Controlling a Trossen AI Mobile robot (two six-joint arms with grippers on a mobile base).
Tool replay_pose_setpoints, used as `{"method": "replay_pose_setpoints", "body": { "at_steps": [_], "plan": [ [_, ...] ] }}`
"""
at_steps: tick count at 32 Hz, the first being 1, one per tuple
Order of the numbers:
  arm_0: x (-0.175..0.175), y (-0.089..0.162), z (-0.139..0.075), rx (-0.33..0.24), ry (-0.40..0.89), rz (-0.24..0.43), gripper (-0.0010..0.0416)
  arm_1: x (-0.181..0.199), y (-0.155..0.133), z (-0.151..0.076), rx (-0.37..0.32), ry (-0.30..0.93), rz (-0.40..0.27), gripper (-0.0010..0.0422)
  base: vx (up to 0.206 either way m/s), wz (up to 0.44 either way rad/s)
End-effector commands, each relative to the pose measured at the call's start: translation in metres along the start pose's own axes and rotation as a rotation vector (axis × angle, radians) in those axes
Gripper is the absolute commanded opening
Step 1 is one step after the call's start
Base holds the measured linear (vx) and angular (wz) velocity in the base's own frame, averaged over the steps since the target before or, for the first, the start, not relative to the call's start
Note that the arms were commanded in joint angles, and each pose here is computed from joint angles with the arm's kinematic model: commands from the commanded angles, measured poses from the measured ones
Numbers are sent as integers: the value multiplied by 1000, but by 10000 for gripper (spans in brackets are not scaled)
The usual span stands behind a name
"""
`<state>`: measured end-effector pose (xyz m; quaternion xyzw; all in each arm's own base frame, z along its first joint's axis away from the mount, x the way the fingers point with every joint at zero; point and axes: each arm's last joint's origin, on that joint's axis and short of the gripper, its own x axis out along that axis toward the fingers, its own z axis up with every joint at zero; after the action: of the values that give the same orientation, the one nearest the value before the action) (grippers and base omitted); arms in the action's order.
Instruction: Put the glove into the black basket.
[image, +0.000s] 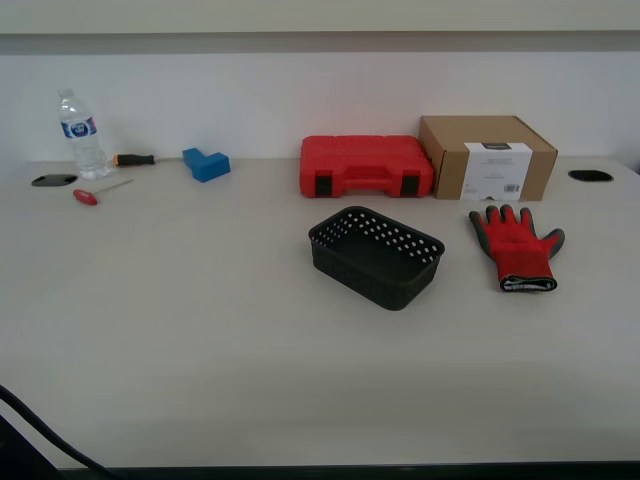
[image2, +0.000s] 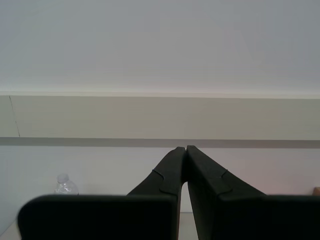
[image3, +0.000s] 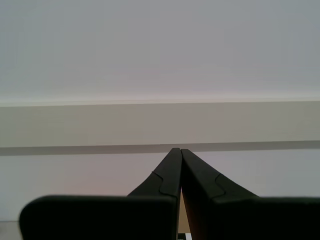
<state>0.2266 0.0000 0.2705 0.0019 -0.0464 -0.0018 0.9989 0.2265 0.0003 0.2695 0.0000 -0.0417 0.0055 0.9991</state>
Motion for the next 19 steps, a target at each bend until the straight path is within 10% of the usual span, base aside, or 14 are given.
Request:
{"method": "replay_pose_setpoints", "body": {
  "at_steps": [1,19],
  "plan": [
    [0,0,0,-1,-3,1,1,0,0,0,0,-4,3,0,0,0],
    [0,0,0,-1,-3,1,1,0,0,0,0,-4,3,0,0,0]
  ]
}}
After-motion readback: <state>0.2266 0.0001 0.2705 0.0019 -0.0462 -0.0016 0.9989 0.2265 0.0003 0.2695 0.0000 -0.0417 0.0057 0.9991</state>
